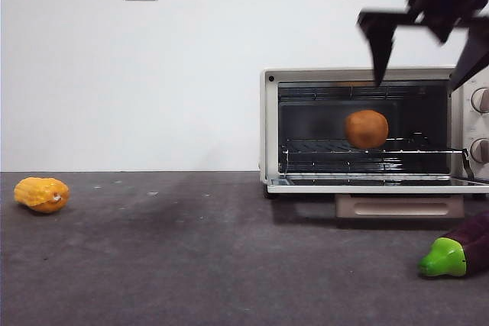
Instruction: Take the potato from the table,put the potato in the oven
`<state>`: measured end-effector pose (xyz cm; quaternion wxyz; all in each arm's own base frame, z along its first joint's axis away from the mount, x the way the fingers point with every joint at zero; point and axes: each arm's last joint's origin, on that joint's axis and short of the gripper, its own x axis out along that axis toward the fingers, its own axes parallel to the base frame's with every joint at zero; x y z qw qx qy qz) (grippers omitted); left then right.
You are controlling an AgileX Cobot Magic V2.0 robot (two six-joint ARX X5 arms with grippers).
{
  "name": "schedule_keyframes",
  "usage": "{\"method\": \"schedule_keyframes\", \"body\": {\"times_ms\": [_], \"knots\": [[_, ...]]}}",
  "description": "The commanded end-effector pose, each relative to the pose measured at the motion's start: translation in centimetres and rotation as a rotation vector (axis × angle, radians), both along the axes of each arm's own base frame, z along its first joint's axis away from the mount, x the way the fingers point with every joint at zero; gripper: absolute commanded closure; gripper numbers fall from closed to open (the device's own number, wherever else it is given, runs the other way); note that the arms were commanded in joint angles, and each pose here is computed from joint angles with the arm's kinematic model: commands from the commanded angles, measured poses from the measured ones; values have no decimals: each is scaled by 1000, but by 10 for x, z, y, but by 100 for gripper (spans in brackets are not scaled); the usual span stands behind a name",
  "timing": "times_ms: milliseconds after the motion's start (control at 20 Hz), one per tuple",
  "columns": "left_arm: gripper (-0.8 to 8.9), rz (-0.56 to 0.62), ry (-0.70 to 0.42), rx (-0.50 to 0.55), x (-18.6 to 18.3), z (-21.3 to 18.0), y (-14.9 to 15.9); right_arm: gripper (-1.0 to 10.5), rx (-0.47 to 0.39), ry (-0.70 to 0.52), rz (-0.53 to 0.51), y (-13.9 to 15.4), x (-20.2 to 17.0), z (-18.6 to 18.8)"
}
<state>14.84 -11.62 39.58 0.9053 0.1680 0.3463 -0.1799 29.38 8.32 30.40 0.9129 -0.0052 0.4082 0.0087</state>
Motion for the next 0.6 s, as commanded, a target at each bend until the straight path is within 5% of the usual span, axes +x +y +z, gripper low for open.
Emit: {"method": "schedule_keyframes", "body": {"times_ms": [50, 350, 600], "knots": [[819, -67, 62, -99, 25, -10, -17, 438, -5, -52, 23, -8, -28, 28], [819, -165, 348, -303, 101, -66, -49, 443, 45, -273, 33, -38, -127, 93], [819, -238, 599, -442, 144, -123, -69, 449, 76, -381, 28, -60, -200, 110]]}}
